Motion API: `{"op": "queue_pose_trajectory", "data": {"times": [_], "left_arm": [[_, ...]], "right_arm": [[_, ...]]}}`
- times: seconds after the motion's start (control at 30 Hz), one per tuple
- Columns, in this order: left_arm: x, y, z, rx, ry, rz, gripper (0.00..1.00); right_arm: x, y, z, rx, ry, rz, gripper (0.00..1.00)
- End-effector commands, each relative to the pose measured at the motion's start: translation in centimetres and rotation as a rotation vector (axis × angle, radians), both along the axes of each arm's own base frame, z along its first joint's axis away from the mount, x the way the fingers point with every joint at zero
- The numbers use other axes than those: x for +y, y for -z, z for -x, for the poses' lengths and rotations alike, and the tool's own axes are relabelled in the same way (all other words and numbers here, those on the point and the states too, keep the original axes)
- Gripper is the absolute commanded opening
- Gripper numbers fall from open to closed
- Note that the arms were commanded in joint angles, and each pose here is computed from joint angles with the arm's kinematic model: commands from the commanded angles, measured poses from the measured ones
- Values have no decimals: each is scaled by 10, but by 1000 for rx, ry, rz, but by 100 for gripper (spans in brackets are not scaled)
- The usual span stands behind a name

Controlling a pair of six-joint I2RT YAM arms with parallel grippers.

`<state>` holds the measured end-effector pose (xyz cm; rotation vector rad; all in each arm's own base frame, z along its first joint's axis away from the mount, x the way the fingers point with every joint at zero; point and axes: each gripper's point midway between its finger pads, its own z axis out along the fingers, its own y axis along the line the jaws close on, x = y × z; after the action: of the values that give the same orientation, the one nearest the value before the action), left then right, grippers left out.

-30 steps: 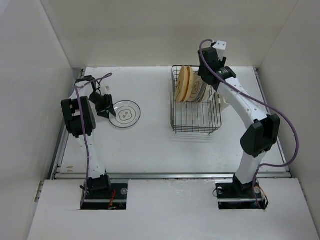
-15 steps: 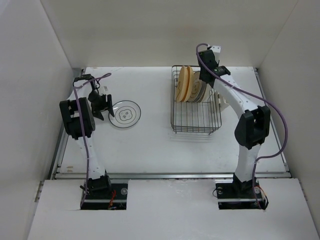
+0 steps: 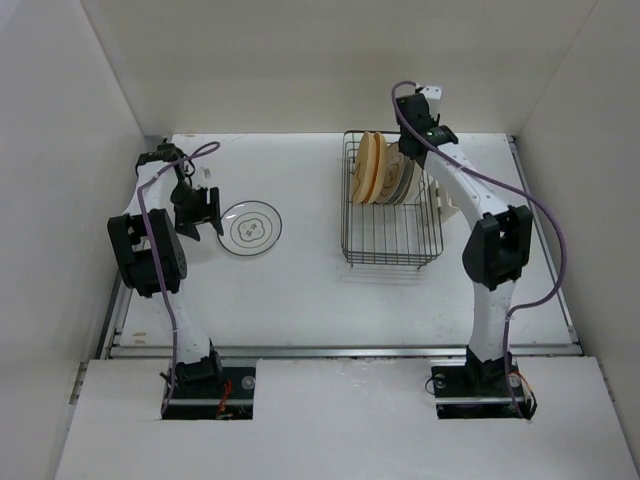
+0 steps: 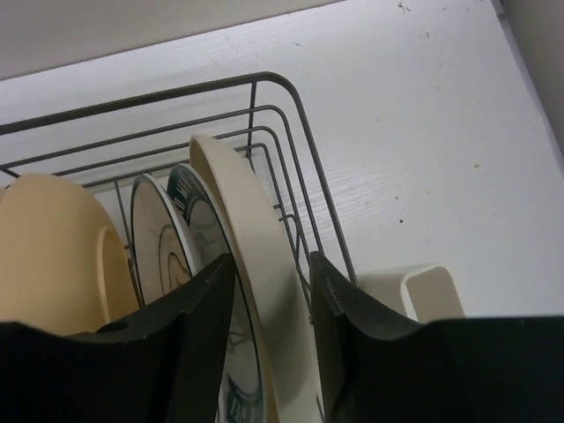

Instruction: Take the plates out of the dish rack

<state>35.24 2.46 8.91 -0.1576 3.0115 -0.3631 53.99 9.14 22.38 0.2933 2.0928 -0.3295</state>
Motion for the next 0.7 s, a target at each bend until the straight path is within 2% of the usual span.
{"op": "queue_pose_trajectory", "data": {"times": [0.0,0.07,0.13,0.23,0.43,0.57,0.67], "left_arm": [[3,-23,12,-16,22,-26,62],[2,-28,16,-8,22,-25,62],[2,-34,16,-17,22,-27,62],[2,-42,19,-32,22,-30,62],[-1,-60,20,-71,32,-20,63],[0,-64,18,-82,41,-23,63],[1,-64,20,-71,40,-30,63]], "right_arm": [[-8,17,-7,45,37,38,46],[-9,21,-6,54,37,41,45],[-10,23,-6,52,44,47,23],[-12,4,-5,-2,60,30,0],[-17,-63,4,-134,66,-5,0],[-9,-81,2,-169,10,-31,20],[-12,-67,0,-138,8,-26,23]]}}
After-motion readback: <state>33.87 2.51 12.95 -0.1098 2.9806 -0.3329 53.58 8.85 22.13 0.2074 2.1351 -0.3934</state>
